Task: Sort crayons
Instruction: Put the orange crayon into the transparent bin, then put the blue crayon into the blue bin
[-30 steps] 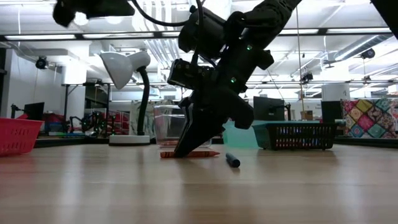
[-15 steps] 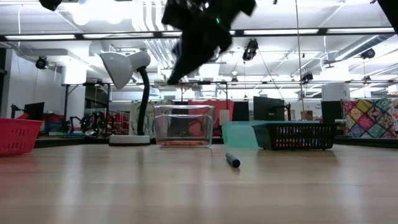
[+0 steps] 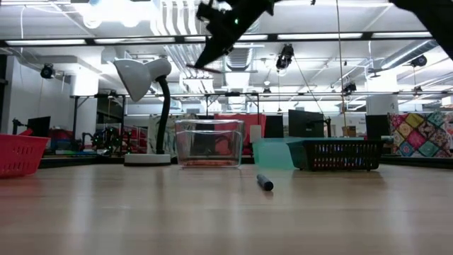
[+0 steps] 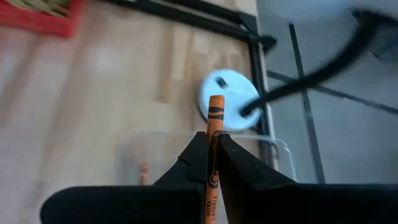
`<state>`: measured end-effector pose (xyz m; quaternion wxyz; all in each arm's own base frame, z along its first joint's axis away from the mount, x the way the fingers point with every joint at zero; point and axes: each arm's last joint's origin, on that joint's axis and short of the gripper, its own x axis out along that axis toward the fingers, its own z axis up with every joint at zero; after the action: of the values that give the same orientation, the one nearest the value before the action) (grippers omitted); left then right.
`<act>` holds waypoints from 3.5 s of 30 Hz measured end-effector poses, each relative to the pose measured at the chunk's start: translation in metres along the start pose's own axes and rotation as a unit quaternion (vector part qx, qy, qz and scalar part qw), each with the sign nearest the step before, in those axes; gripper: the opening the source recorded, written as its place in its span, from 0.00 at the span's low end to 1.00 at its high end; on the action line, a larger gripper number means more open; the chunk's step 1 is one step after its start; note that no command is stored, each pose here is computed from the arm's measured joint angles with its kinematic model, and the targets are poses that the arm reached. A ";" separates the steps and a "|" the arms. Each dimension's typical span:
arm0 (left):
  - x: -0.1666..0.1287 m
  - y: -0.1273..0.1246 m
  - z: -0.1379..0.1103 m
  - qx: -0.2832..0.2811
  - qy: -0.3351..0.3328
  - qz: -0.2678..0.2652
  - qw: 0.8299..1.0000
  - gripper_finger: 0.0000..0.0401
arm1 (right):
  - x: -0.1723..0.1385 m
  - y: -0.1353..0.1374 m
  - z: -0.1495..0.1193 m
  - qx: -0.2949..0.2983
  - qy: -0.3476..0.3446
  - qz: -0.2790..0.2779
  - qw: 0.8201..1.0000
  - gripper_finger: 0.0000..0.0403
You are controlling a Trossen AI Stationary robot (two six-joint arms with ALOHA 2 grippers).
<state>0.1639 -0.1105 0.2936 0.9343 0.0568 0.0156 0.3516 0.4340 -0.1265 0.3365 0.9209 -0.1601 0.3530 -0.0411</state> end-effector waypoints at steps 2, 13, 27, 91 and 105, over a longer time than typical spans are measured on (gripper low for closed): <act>0.000 0.005 0.003 0.001 -0.001 0.000 1.000 0.00 | 0.005 -0.015 -0.005 0.007 0.005 -0.008 1.000 0.03; -0.002 0.017 0.011 0.016 -0.004 0.001 1.000 0.00 | 0.059 -0.071 -0.038 0.034 0.024 -0.014 0.999 0.03; -0.002 0.020 0.012 0.023 -0.004 0.001 1.000 0.00 | 0.119 -0.095 -0.093 0.069 0.105 0.021 0.992 0.03; 0.002 -0.019 -0.016 -0.021 0.006 -0.001 1.000 0.00 | -0.056 0.040 0.011 0.249 0.225 0.175 0.926 0.31; 0.002 -0.020 -0.010 0.052 0.005 -0.001 0.999 0.00 | -0.040 0.189 0.023 0.275 0.303 0.137 0.902 0.31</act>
<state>0.1777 -0.1228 0.2811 0.9304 0.1039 0.0384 0.3494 0.4125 0.0652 0.3165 0.7735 0.1699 0.6079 -0.0570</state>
